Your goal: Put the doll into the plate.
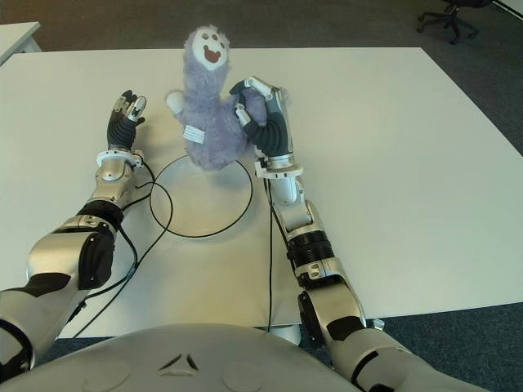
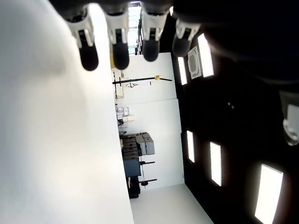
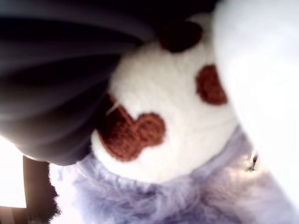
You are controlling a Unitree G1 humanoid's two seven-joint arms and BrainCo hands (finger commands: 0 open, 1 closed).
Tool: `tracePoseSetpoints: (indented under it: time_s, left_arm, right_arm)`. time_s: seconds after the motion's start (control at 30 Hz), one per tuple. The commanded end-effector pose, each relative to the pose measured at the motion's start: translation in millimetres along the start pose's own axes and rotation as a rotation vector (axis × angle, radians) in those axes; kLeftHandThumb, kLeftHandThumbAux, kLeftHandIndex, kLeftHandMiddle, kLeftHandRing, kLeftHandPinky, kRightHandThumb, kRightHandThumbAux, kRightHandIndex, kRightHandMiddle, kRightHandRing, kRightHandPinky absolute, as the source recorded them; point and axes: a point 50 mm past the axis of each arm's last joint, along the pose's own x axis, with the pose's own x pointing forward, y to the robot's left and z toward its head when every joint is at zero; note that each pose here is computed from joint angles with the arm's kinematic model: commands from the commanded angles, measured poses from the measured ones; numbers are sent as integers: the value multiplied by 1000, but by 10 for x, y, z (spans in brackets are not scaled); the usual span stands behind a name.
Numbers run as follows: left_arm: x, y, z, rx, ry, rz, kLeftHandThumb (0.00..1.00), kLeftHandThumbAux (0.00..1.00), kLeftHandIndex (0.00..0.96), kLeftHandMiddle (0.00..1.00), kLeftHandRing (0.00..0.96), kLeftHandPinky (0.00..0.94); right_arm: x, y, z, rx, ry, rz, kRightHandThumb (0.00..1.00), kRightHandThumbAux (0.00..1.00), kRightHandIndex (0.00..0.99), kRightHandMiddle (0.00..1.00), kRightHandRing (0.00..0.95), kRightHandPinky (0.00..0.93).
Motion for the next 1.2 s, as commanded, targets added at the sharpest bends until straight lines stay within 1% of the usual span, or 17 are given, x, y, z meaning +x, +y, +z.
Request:
tracePoseSetpoints:
  time_s: [0.03, 0.2, 0.5, 0.57, 0.67, 0.9, 1.1, 1.2]
  left_arm:
    - [-294, -33, -499, -17, 209, -2, 0, 388, 0, 87, 113, 152]
    - [-291, -27, -495, -14, 206, -1, 0, 385, 0, 80, 115, 162]
    - [-285, -27, -491, -6, 208, 3, 0, 390, 0, 86, 120, 172]
    - [-286, -31, -492, -4, 208, 3, 0, 395, 0, 90, 117, 144]
    - [-286, -32, -491, -3, 208, 3, 0, 396, 0, 90, 112, 135]
    - [-290, -39, -494, -11, 208, -1, 0, 399, 0, 80, 99, 129]
    - [-290, -44, -493, -11, 207, -1, 0, 400, 0, 81, 101, 146]
    - [-290, -44, -492, -10, 206, -2, 0, 400, 0, 81, 101, 139]
  right_arm:
    - [-74, 71, 0, 21, 17, 16, 723, 708, 439, 833, 853, 863]
    - [-123, 116, -15, 34, 28, 37, 722, 707, 440, 838, 858, 871]
    - [-168, 152, -47, 21, 31, 50, 721, 706, 440, 839, 860, 878]
    - [-190, 166, -55, 22, 37, 56, 720, 707, 439, 838, 857, 870]
    - [-210, 181, -62, 25, 42, 63, 719, 707, 439, 837, 856, 869]
    - [-291, 227, -95, 49, 53, 120, 720, 708, 434, 830, 857, 872]
    - [-326, 247, -108, 63, 43, 147, 721, 710, 434, 827, 857, 870]
    - [-343, 264, -115, 70, 44, 156, 721, 710, 434, 826, 856, 867]
